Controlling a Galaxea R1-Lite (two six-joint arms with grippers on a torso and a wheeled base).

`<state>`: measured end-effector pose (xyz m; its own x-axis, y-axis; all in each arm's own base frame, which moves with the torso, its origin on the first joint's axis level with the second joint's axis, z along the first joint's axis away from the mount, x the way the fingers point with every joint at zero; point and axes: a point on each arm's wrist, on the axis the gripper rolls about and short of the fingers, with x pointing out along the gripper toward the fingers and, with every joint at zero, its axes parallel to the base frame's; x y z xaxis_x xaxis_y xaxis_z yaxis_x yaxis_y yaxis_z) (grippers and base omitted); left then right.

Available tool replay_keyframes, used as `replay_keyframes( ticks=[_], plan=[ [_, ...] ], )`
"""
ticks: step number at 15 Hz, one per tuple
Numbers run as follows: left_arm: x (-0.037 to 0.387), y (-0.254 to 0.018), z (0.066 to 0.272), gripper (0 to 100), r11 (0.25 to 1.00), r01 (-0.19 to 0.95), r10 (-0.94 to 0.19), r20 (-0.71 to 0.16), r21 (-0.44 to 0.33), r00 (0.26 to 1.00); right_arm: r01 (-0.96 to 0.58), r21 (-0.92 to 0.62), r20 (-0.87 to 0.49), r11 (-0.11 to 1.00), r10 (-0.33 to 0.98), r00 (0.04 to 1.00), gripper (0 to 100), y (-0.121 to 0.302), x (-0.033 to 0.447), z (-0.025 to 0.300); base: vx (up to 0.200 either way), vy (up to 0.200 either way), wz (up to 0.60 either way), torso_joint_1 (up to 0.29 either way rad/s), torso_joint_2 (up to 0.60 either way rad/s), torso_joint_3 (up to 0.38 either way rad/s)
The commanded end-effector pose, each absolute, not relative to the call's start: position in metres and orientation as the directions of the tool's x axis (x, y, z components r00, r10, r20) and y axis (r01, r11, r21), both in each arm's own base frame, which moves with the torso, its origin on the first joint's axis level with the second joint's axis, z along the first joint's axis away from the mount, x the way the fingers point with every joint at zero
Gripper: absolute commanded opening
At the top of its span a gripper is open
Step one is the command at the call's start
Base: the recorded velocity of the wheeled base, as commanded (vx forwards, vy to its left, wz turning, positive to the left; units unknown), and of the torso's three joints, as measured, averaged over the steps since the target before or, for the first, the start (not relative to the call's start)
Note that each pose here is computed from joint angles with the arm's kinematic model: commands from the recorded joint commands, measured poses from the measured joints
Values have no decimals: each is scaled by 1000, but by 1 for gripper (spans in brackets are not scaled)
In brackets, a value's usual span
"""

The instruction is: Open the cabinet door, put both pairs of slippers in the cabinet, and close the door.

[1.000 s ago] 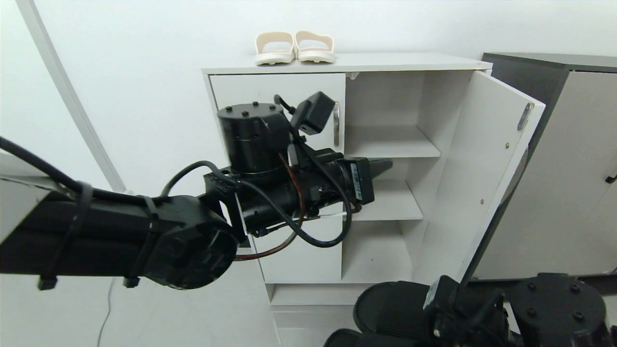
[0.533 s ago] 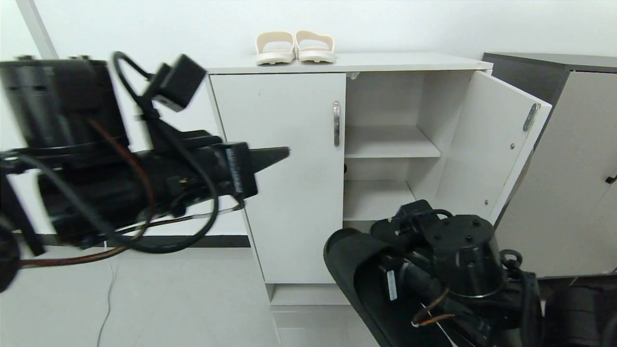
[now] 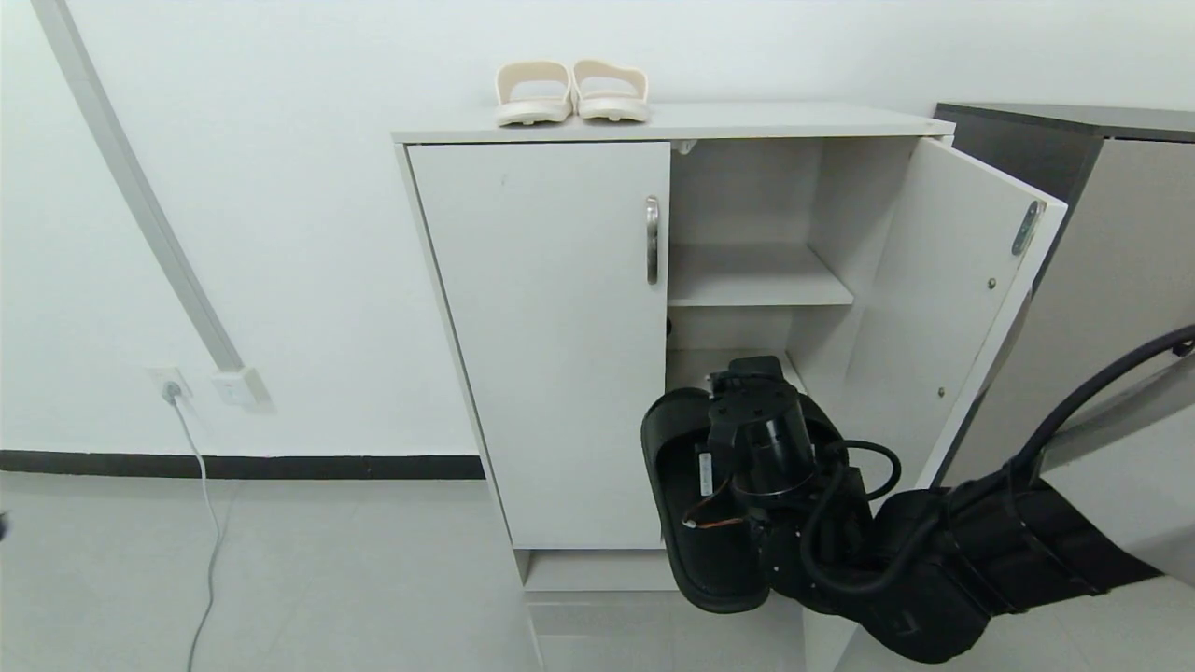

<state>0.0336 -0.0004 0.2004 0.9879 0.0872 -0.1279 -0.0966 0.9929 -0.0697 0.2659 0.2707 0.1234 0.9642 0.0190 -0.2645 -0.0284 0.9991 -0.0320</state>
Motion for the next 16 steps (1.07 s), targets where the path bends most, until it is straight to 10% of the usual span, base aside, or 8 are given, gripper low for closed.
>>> replay_keyframes(
  ticks=[1, 4, 10, 16],
  plan=[
    [-19, 7, 126, 0, 942, -328, 327, -23, -78, 945, -24, -43, -274, 999, 11, 962, 0, 271, 269, 117, 0, 0, 0, 0, 0, 0],
    [-27, 6, 94, 0, 948, -315, 317, 16, -53, 948, -24, -41, -272, 999, 12, 962, 0, 271, 269, 118, 0, 0, 0, 0, 0, 0],
    [-23, -2, 76, 0, 996, 87, -87, 2, 20, 996, -22, -48, -266, 999, 9, 964, 0, 271, 276, 120, 0, 0, 0, 0, 0, 0],
    [-23, -2, 76, 0, 996, 84, -84, 2, 12, 996, -27, -23, -234, 999, 21, 972, 0, 282, 291, 126, 0, 0, 0, 0, 0, 0]
  ],
)
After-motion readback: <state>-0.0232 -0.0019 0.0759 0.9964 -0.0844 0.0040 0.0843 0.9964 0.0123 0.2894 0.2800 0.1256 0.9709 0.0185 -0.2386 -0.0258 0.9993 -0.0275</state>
